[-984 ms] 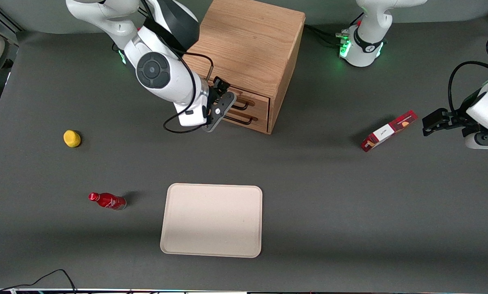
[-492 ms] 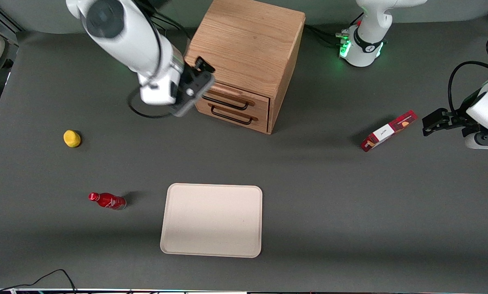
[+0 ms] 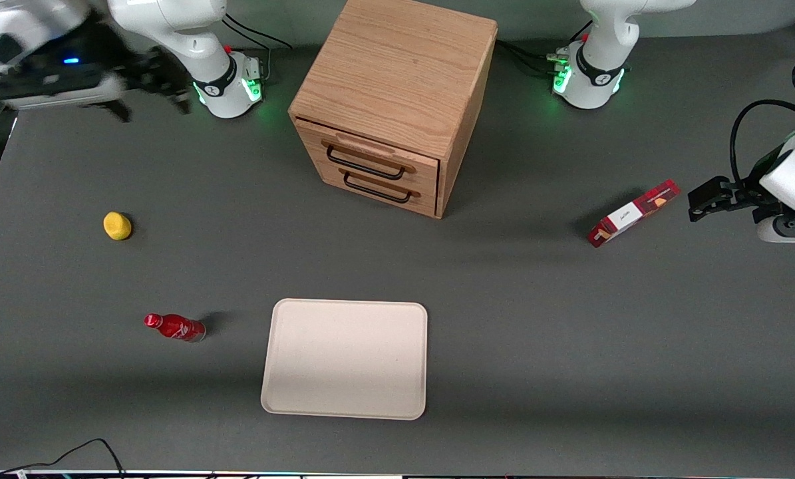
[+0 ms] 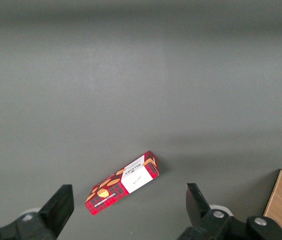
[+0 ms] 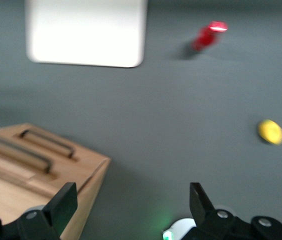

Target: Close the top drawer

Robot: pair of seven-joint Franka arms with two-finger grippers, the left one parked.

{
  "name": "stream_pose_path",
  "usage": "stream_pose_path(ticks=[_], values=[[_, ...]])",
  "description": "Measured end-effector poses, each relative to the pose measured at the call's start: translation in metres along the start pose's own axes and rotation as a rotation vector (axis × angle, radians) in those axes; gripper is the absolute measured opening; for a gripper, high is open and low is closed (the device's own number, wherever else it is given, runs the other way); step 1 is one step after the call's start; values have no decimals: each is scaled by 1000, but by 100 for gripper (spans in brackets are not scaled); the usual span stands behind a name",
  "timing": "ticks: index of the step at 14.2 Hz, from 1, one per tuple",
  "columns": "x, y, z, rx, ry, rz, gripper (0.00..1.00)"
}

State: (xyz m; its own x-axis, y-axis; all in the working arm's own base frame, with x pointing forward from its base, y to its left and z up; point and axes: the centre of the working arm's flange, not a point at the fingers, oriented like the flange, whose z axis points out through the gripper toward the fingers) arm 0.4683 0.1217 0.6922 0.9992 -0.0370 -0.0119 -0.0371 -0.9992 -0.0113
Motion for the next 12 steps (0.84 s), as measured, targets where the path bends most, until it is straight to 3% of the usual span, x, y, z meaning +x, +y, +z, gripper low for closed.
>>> stream_pose_path(ticks=[2,5,9,12], values=[[12,42,17,-32,-27,83,100],[21,87,40,-25,-56,172,100],[11,105,80,-13,-28,203,100],[8,106,79,-15,-2,202,100]])
